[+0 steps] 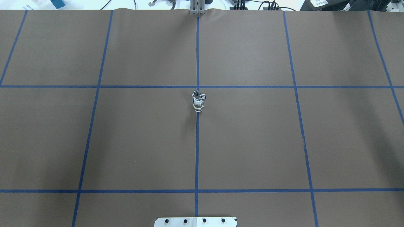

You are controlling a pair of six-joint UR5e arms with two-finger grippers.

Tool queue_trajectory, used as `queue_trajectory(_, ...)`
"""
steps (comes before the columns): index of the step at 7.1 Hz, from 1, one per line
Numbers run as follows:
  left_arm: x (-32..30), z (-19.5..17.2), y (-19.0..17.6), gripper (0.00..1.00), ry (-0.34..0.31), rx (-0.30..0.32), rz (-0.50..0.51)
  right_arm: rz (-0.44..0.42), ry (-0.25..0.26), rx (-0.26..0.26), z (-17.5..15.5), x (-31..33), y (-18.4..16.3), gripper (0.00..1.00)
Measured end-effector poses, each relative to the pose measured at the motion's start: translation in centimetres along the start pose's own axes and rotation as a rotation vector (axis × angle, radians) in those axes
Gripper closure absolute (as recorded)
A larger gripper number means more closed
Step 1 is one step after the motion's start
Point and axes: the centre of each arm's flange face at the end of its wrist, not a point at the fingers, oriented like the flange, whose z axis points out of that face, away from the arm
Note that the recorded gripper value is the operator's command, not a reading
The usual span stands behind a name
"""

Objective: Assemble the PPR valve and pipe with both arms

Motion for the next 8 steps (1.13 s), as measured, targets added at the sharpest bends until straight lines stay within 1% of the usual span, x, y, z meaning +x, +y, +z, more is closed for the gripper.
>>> queue_trajectory(1, -0.02, -0.14, -0.15, 0.0, -0.018, 0.004, 0.004, -0.001, 0.0, 0.008, -0.37, -0.06, -0.12, 0.0)
queue_trajectory(3, 0.0, -0.25, -0.22, 0.0, -0.029, 0.006, 0.005, -0.011, 0.0, 0.021, -1.04, -0.58, -0.35, 0.0)
queue_trajectory(8, -0.41, 0.0, -0.12, 0.0, -0.04, 0.001, -0.006, 0.002, 0.004, 0.01, -0.54, 0.0, 0.06, 0.0)
